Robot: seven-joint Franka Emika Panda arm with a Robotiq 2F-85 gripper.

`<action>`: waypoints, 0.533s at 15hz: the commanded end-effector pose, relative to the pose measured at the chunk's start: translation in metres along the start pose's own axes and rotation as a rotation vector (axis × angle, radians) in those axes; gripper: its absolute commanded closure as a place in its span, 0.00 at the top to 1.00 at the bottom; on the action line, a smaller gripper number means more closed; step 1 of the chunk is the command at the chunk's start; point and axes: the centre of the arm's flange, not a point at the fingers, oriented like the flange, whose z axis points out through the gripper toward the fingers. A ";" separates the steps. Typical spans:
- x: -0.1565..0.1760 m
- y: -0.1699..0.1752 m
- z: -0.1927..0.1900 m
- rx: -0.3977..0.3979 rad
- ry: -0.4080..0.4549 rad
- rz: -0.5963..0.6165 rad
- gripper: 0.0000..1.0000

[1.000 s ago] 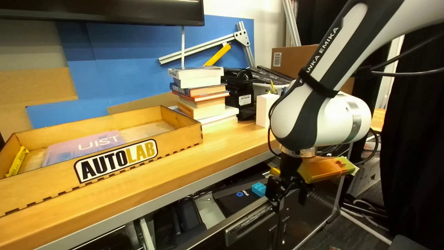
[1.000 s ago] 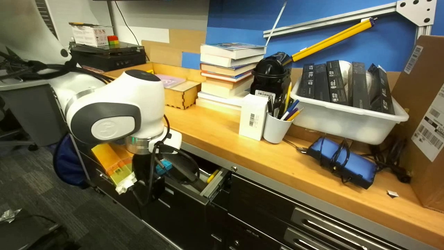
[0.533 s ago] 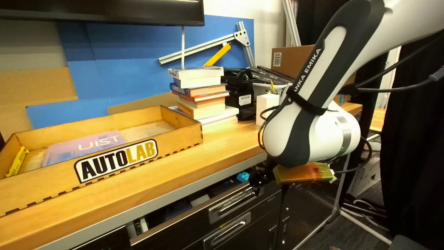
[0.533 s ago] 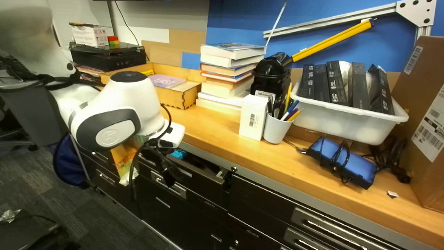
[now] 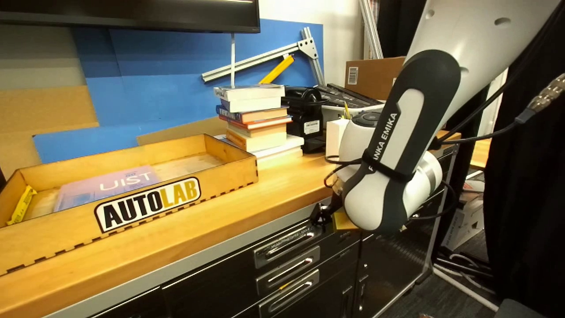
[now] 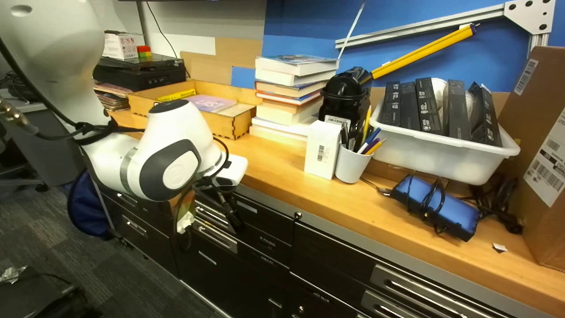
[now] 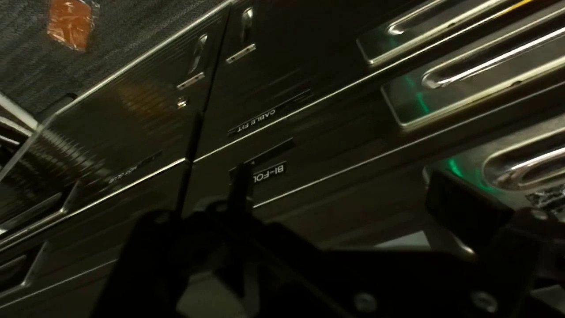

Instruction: Put the blue lego brick in the open drawer then close the drawer

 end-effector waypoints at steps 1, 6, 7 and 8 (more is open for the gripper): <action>0.002 -0.020 -0.016 -0.028 0.062 0.026 1.00; -0.011 0.002 -0.080 0.036 -0.049 -0.193 1.00; -0.011 0.005 -0.097 0.026 -0.086 -0.237 1.00; -0.011 0.006 -0.109 0.026 -0.117 -0.284 1.00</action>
